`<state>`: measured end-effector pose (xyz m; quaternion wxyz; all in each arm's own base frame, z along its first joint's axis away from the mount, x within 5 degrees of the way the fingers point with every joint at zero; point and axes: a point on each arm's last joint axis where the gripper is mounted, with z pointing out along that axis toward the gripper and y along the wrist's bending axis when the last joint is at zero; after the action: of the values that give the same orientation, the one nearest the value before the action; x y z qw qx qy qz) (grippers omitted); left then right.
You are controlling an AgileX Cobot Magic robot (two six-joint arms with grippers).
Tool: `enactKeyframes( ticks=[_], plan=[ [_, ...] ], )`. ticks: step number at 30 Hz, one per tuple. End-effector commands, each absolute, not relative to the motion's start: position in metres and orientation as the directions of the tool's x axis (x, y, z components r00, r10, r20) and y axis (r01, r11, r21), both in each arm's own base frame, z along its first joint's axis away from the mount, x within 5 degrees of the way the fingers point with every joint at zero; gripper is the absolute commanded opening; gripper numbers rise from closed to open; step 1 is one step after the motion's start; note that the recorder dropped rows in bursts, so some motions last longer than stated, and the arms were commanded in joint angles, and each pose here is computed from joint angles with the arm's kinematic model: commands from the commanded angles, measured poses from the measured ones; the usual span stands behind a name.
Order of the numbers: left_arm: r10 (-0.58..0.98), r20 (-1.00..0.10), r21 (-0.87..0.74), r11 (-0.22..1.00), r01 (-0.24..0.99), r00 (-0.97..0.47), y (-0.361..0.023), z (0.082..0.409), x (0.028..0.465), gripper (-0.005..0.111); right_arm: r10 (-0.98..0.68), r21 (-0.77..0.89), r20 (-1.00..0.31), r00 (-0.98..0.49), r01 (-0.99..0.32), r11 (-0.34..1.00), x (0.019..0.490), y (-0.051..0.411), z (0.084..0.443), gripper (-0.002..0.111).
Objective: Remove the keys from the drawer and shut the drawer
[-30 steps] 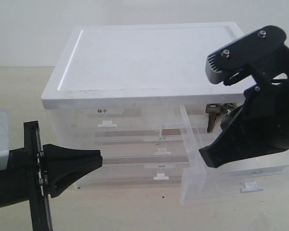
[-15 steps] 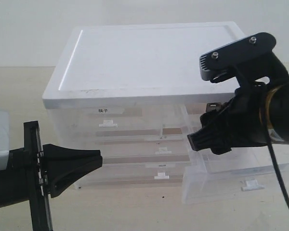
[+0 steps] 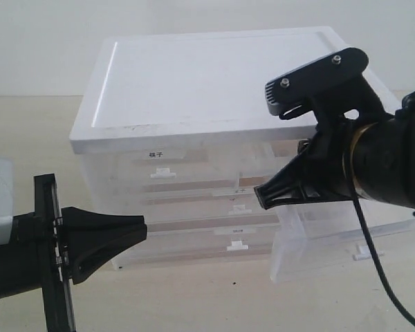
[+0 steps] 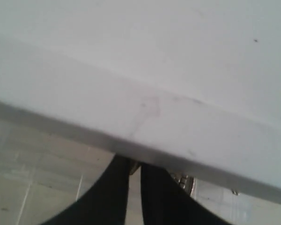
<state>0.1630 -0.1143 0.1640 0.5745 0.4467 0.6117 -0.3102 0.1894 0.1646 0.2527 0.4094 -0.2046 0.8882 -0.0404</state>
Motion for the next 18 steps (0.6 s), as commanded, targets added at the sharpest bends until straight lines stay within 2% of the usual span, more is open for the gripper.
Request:
enactKeyframes(
  ticks=[1,8,15,16,18],
  plan=[
    [0.181,-0.982,0.131,0.4,0.907,0.062,-0.116,0.165,0.163,0.004,-0.457,-0.273,-0.653,-0.604,-0.376,0.886,0.187,0.164,0.249,0.002],
    [0.181,-0.982,0.131,0.4,0.907,0.062,-0.116,0.165,0.163,0.004,-0.476,-0.199,-0.612,-0.632,-0.46,0.866,0.166,0.154,0.264,0.002],
    [0.181,-0.982,0.131,0.4,0.907,0.062,-0.116,0.165,0.163,0.004,-0.396,-0.203,-0.768,-0.503,-0.395,0.896,0.16,0.134,0.299,0.002],
    [0.181,-0.982,0.131,0.4,0.907,0.062,-0.116,0.165,0.163,0.004,-0.37,-0.214,-0.786,-0.496,-0.342,0.915,0.164,0.132,0.294,0.002],
    [0.181,-0.982,0.131,0.4,0.907,0.062,-0.116,0.165,0.163,0.004,-0.384,-0.242,-0.78,-0.494,-0.328,0.913,0.167,0.132,0.28,0.002]
  ],
)
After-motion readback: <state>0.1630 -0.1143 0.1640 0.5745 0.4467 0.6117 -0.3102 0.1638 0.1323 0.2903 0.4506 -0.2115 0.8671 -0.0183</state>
